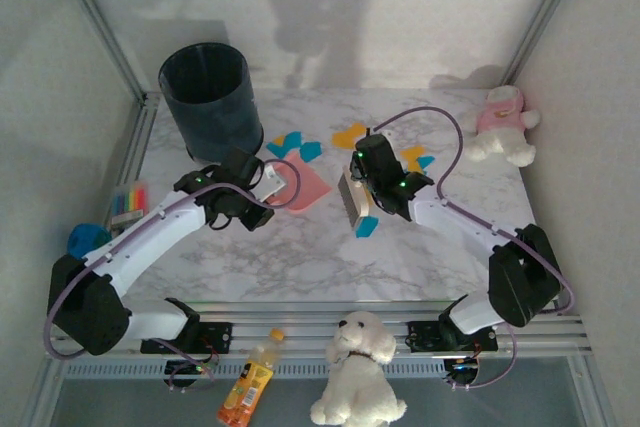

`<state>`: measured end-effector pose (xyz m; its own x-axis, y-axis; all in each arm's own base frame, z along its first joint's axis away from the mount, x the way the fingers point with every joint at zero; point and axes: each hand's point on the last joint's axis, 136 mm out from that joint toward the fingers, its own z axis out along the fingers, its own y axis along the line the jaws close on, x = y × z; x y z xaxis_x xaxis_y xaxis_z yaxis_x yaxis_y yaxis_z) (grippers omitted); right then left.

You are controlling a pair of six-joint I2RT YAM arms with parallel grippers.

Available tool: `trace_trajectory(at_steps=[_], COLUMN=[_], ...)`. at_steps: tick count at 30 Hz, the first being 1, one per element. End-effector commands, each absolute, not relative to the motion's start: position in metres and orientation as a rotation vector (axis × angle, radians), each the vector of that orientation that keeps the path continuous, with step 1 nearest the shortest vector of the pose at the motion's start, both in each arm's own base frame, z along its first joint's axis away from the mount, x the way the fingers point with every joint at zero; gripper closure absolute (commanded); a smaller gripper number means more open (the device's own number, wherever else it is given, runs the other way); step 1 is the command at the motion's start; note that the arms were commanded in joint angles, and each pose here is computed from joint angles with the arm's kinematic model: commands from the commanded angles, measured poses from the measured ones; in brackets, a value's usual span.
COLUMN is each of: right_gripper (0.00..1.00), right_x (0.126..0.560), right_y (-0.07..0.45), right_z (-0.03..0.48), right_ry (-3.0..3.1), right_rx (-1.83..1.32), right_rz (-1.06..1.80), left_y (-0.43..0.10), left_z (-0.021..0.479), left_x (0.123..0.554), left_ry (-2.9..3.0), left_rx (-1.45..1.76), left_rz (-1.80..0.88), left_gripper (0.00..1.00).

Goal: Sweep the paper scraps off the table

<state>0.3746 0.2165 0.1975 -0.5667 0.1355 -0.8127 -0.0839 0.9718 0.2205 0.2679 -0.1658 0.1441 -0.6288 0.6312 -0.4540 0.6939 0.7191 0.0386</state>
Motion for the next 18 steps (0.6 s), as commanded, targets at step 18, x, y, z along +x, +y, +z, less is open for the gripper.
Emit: trace_trajectory(at_steps=[18], right_gripper=[1.00], right_x=[0.392], right_y=[0.116], right_z=[0.236], right_ry=[1.996], right_rx=[0.179], right_rz=[-0.039], left_y=[-0.184], left_z=[0.099], left_x=[0.258], left_ry=[2.577], left_rx=[1.299], left_rz=[-0.236], left_gripper=[1.00])
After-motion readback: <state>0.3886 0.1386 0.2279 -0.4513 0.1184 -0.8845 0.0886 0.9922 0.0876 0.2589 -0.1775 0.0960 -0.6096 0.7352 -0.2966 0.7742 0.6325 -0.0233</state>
